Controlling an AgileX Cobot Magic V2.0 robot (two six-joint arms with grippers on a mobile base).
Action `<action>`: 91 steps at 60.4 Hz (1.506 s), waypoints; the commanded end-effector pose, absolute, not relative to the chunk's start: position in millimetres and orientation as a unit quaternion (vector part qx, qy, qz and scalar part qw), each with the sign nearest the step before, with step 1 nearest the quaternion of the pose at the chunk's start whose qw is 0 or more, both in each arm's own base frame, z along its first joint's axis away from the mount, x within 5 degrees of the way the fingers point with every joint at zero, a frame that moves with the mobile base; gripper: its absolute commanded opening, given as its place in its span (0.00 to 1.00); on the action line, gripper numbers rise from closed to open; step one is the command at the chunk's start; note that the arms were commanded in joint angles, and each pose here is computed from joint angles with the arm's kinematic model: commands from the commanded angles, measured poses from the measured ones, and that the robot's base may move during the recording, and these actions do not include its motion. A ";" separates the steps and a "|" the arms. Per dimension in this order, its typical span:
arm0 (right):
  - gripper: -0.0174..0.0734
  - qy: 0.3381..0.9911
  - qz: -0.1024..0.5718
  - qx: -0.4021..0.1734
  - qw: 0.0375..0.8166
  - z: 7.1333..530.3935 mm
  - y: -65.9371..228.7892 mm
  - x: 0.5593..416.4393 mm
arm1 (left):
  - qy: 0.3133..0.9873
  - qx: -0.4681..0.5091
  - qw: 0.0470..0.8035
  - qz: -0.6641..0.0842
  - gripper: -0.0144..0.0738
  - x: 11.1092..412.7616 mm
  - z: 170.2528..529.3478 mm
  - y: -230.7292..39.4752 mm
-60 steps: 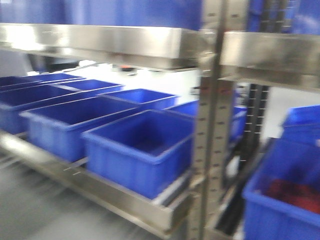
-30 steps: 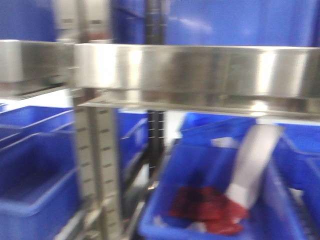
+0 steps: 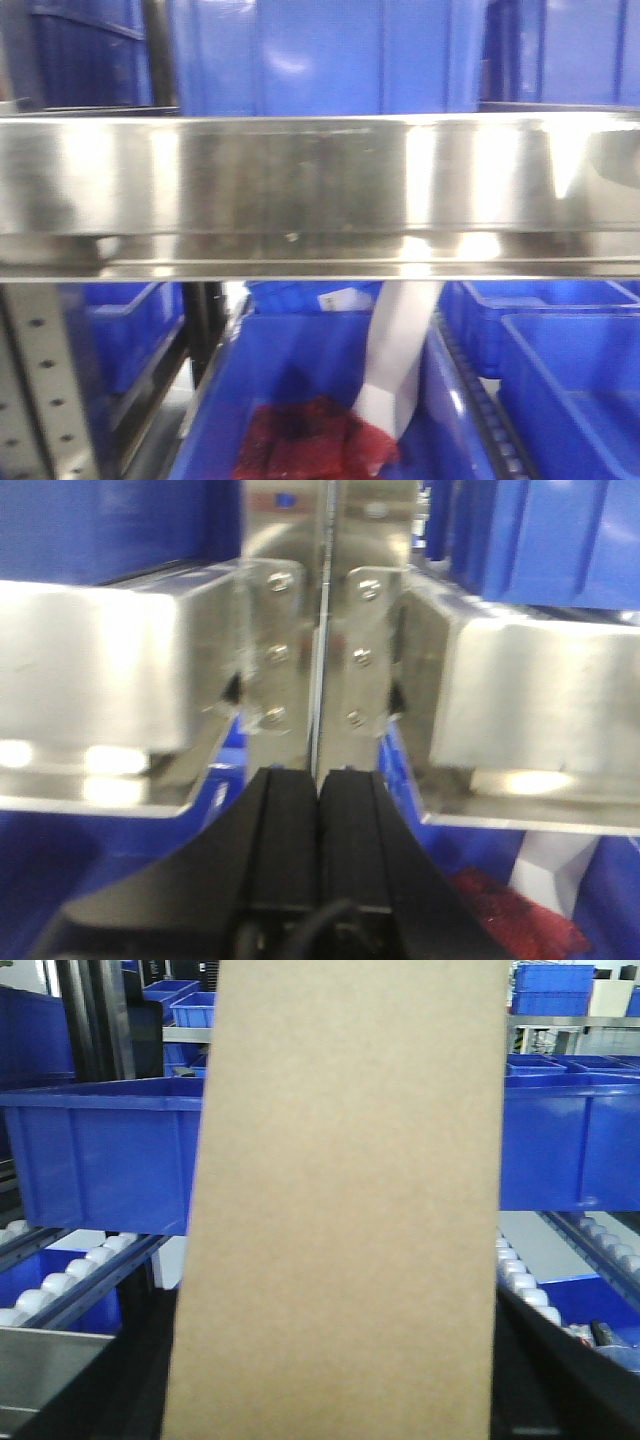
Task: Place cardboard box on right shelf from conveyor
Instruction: 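Drive toward the steel shelf rack with blue bins, box held, then raise the held box with the right gripper above the shelf edge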
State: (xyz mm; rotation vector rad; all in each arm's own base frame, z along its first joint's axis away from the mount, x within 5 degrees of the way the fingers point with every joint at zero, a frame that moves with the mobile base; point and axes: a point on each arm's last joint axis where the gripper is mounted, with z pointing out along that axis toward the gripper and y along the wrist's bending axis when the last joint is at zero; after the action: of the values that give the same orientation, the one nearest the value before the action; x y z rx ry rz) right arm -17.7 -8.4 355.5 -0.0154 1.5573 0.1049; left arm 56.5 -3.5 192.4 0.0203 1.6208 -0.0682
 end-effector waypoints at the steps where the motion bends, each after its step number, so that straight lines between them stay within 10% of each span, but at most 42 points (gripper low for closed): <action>1: 0.38 0.661 0.042 -0.011 0.749 372.0 -8.3 -18.5 | 0.691 0.005 0.722 -0.032 0.03 55.8 198.4 -3.0; 91: 0.38 0.661 0.043 -0.011 0.749 372.1 -8.2 -18.6 | 0.692 0.005 0.721 -0.032 0.03 55.9 198.3 -3.0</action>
State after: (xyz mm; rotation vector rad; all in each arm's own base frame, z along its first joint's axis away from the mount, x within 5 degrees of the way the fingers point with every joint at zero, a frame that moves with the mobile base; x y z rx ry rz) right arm -17.7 -8.4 355.5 -0.0154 1.5573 0.1049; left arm 56.5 -3.5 192.4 0.0203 1.6208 -0.0682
